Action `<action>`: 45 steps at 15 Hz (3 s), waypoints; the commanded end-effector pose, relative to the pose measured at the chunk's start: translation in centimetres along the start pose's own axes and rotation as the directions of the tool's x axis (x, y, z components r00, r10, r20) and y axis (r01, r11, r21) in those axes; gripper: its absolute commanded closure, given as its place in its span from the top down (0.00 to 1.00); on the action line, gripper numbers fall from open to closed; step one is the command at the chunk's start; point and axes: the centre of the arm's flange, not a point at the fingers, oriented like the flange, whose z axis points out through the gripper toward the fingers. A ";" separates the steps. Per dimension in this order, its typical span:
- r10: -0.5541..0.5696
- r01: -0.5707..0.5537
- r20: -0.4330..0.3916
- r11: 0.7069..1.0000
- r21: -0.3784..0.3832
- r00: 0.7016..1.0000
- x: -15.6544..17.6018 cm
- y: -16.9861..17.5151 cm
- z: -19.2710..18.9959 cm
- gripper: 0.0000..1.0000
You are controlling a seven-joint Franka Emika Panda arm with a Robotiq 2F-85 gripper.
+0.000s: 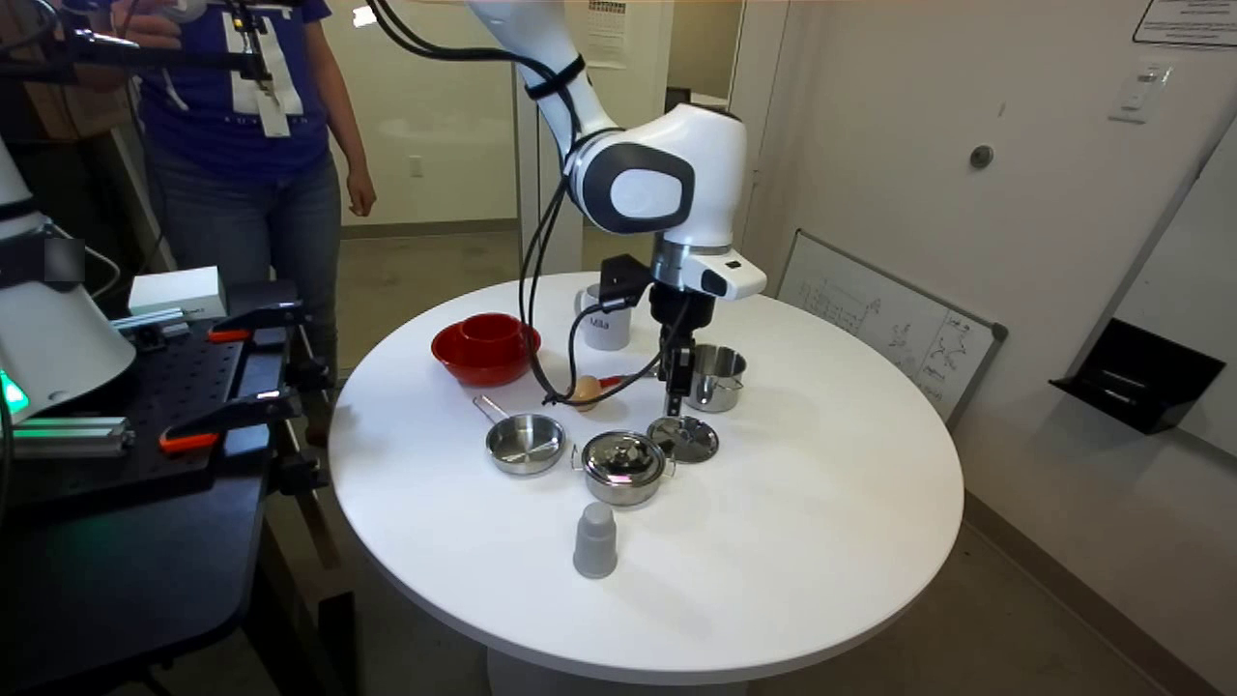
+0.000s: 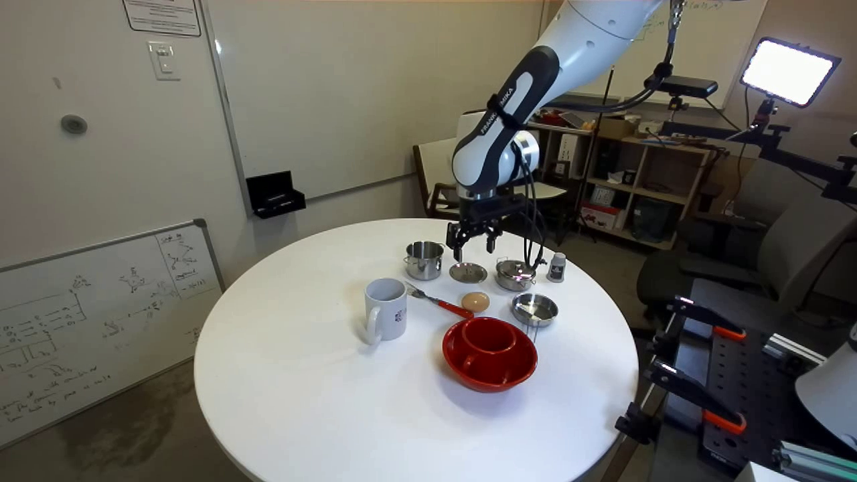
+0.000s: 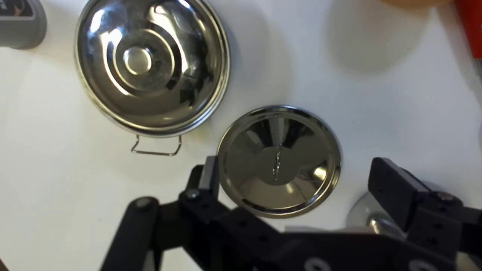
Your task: Put the lid on the table on top of the silver pot next to the white mug
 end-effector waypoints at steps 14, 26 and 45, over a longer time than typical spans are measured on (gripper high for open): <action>0.073 -0.077 0.063 0.995 0.059 0.995 4.1 0.1 4.3 0.99; 0.091 -0.096 0.080 0.994 0.049 0.993 3.9 0.4 4.8 0.02; 0.100 -0.100 -0.001 0.995 0.017 0.995 3.3 0.4 -1.7 0.00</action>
